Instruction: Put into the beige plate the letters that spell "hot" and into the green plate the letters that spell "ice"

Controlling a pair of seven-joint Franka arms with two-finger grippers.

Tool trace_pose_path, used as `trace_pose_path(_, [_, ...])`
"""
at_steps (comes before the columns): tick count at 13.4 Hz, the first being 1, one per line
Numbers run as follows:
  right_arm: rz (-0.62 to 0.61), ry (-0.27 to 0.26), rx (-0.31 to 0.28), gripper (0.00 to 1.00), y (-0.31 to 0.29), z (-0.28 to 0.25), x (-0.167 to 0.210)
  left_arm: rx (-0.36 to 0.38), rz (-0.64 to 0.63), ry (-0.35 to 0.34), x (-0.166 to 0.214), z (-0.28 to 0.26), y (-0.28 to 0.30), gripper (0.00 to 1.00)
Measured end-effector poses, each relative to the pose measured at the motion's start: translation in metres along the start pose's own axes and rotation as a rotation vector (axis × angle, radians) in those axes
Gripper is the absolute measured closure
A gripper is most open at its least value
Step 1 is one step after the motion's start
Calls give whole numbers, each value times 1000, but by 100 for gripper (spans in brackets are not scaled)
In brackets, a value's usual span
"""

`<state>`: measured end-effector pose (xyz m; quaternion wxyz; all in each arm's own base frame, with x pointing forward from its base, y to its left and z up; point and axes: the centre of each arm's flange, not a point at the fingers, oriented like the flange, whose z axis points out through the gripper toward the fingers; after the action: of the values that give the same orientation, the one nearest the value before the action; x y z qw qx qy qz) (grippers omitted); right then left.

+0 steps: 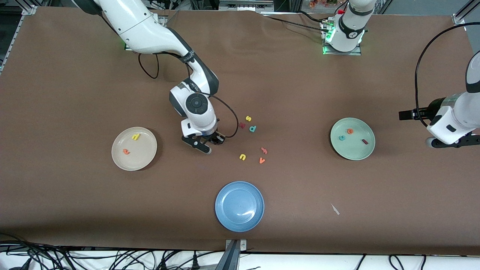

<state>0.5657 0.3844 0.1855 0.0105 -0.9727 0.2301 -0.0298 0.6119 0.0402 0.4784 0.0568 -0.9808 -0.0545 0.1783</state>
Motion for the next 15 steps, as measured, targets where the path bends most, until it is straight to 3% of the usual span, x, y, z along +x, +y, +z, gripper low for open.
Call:
trace_pose_path(4, [-118, 11, -32, 73, 63, -42, 55, -1, 6, -1, 0, 0, -2, 0])
trace_pose_path(8, [-252, -35, -111, 73, 141, -78, 105, -1, 6, 0, 0, 0, -2, 0])
trace_pose_path(12, [-335, -77, -142, 72, 196, -91, 145, -21, -2, 41, 3, -8, -5, 0])
trace_pose_path(14, [-338, -84, -145, 67, 200, -89, 146, -72, 2, 56, 1, -19, -3, 0])
trace_pose_path(15, [-342, -86, -143, 59, 198, -89, 144, -82, 7, 62, 0, -23, 1, 0])
